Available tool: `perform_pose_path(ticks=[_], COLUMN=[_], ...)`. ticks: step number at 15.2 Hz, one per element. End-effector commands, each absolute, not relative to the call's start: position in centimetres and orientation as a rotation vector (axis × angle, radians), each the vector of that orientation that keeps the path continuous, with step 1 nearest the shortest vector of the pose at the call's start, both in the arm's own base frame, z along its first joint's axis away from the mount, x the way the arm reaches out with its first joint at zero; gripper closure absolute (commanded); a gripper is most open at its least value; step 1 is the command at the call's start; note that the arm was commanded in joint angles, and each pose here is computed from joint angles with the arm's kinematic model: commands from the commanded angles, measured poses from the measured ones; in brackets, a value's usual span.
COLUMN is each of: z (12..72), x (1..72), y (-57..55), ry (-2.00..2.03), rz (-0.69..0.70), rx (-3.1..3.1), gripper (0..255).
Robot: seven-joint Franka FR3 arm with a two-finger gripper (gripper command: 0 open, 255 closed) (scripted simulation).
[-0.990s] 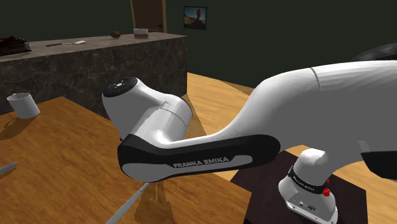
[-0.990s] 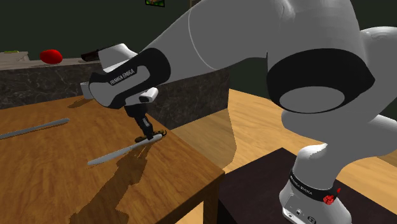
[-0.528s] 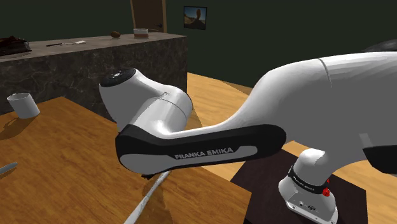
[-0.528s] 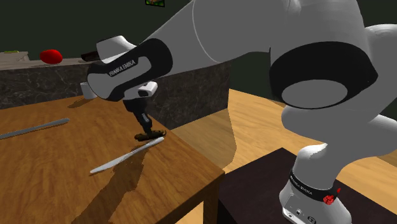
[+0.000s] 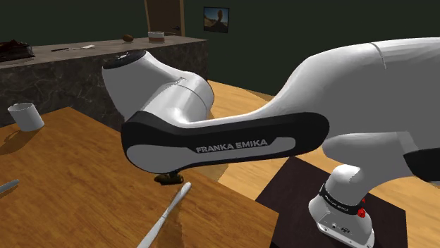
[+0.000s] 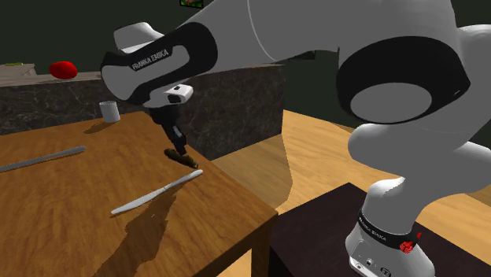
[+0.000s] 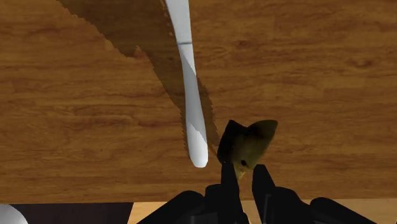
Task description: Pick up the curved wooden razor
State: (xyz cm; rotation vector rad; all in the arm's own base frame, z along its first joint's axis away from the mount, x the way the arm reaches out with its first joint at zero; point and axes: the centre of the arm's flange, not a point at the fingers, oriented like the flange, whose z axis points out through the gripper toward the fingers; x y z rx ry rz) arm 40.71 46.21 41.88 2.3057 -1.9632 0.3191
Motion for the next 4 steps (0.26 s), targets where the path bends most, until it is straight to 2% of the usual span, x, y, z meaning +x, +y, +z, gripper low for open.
perform_pose_path(ticks=[1,4], z=[42.89,43.50], x=[40.66,40.66], y=[46.18,46.18], ry=[-1.963,-1.963], rz=[0.319,0.319], rx=[2.305,2.305], gripper=[255,255])
